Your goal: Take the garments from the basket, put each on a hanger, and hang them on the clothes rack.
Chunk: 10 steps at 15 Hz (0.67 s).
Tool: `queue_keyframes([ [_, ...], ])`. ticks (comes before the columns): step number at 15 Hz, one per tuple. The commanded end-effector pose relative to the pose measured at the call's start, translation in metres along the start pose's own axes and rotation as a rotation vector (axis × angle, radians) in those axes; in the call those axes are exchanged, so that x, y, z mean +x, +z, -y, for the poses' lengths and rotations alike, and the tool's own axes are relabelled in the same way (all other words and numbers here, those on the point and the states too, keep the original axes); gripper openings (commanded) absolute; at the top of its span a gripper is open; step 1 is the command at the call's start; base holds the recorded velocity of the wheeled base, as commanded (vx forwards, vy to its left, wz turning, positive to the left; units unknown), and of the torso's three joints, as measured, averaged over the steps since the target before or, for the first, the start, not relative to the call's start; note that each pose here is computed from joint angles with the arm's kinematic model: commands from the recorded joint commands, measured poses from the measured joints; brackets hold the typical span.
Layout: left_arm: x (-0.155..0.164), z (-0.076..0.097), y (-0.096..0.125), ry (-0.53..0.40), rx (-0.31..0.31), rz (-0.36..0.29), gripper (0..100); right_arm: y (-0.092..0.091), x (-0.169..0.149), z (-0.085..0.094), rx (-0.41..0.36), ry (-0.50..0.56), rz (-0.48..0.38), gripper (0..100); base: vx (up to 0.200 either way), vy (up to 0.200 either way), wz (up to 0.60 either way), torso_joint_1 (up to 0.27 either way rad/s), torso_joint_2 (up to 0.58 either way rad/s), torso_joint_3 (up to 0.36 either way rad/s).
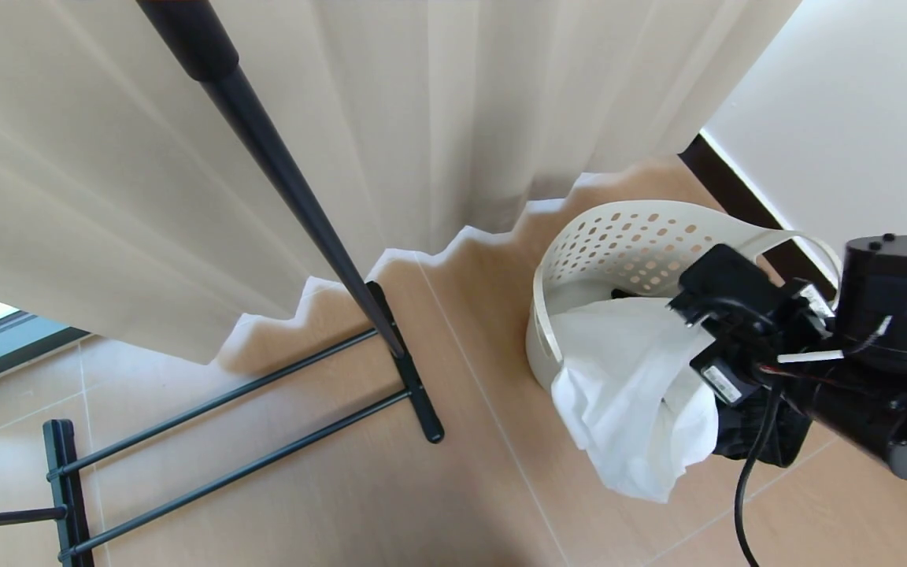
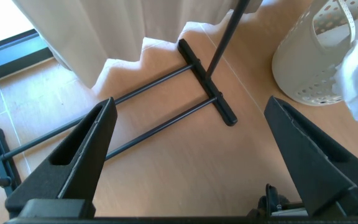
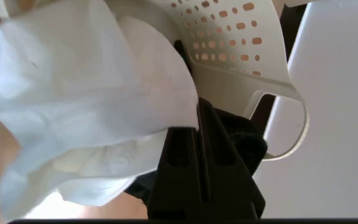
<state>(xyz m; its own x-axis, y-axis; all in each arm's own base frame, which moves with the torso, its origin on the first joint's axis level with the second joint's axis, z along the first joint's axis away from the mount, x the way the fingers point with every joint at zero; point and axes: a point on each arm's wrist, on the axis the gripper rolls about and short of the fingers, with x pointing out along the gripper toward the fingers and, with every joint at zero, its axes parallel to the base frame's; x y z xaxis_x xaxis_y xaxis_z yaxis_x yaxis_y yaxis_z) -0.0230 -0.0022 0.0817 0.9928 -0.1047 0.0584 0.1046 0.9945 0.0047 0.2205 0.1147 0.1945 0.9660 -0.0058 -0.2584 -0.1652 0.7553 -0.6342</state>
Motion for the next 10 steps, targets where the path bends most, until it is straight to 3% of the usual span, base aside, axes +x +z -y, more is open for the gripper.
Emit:
queue_keyframes([
  [1,0.000,0.000,0.000,0.001,0.000,0.001,100,0.016,-0.046,0.020,0.187,0.021,0.179,0,0.000,0.000,0.00,0.000,0.00,0.000],
  [2,0.000,0.000,0.000,0.001,0.000,0.001,100,0.017,-0.055,0.022,0.249,0.037,0.209,0,0.000,0.000,0.00,0.000,0.00,0.000],
  [3,0.000,0.000,0.000,-0.001,0.000,0.001,100,0.016,-0.069,0.026,0.360,0.068,0.248,0,0.000,0.000,0.00,0.000,0.00,0.000],
  [4,0.000,0.000,0.000,-0.001,0.001,0.001,100,0.014,-0.078,0.031,0.412,0.085,0.280,0,0.000,0.000,0.00,0.000,0.00,0.000],
  [6,0.000,0.000,0.000,-0.001,0.000,0.001,100,0.003,-0.089,0.032,0.425,0.137,0.309,0,0.000,0.000,0.00,0.000,0.00,0.000],
  [10,0.000,0.000,0.000,-0.002,0.001,0.001,100,-0.001,-0.086,0.027,0.402,0.180,0.299,0,0.000,0.000,0.00,0.000,0.00,0.000],
])
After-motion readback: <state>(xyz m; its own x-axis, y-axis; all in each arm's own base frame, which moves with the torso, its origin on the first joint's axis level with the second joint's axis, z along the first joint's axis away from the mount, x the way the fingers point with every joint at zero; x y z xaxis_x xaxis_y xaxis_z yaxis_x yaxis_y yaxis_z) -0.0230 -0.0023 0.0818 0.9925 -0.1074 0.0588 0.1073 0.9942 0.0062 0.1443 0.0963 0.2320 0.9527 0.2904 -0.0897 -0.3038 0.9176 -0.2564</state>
